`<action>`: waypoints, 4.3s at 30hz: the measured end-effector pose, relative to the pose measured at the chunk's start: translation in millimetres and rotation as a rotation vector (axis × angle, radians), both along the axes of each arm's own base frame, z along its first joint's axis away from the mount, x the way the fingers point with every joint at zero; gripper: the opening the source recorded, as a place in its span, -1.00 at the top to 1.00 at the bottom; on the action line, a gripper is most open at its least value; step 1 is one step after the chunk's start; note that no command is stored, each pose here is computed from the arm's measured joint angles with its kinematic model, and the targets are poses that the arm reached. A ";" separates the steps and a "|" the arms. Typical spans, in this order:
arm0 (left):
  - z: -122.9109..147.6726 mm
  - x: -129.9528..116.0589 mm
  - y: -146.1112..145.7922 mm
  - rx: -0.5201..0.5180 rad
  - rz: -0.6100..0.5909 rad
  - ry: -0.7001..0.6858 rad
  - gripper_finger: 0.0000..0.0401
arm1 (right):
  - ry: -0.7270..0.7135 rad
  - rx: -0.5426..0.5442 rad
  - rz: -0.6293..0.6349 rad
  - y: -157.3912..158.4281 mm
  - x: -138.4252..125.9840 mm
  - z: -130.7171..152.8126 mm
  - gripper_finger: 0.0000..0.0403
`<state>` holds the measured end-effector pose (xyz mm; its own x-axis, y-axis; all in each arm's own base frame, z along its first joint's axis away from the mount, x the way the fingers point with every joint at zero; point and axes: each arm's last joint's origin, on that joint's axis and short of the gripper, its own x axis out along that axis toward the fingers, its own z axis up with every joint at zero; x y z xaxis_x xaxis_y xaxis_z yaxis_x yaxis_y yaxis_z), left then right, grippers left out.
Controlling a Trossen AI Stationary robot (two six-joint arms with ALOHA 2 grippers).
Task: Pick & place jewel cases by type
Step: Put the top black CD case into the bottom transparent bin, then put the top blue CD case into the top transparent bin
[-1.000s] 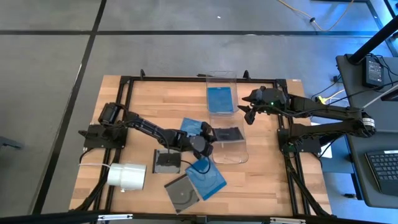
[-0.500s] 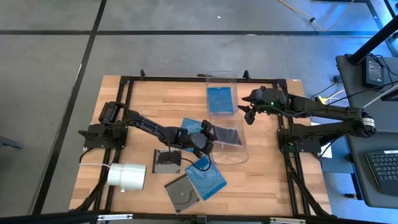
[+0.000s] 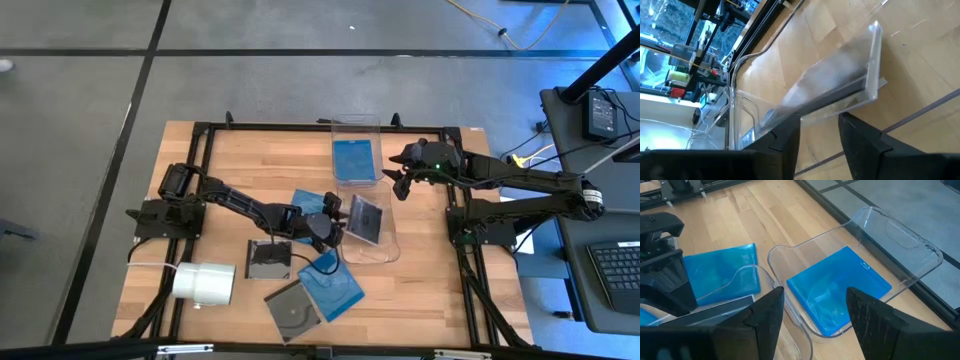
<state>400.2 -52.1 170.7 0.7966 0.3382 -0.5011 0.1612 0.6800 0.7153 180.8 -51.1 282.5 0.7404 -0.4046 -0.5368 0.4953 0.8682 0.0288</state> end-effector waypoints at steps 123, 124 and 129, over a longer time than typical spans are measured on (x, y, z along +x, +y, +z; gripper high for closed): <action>-45.4 -135.7 102.2 -0.733 0.913 0.227 0.84 | 0.259 -0.087 0.600 -44.8 223.3 -54.7 -0.08; -45.5 -135.6 100.6 -0.745 0.925 0.220 0.85 | 0.267 -0.082 0.601 -44.9 224.0 -57.7 -0.08; -46.0 -135.8 90.2 -0.812 0.994 0.194 0.85 | 0.278 -0.076 0.602 -45.5 226.9 -65.3 -0.08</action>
<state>264.5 38.1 124.7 0.2733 0.2857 -0.9185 -0.6054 0.7931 0.0666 407.8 -96.6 217.2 0.6870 -0.0080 -0.7266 -0.0967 0.9900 -0.1023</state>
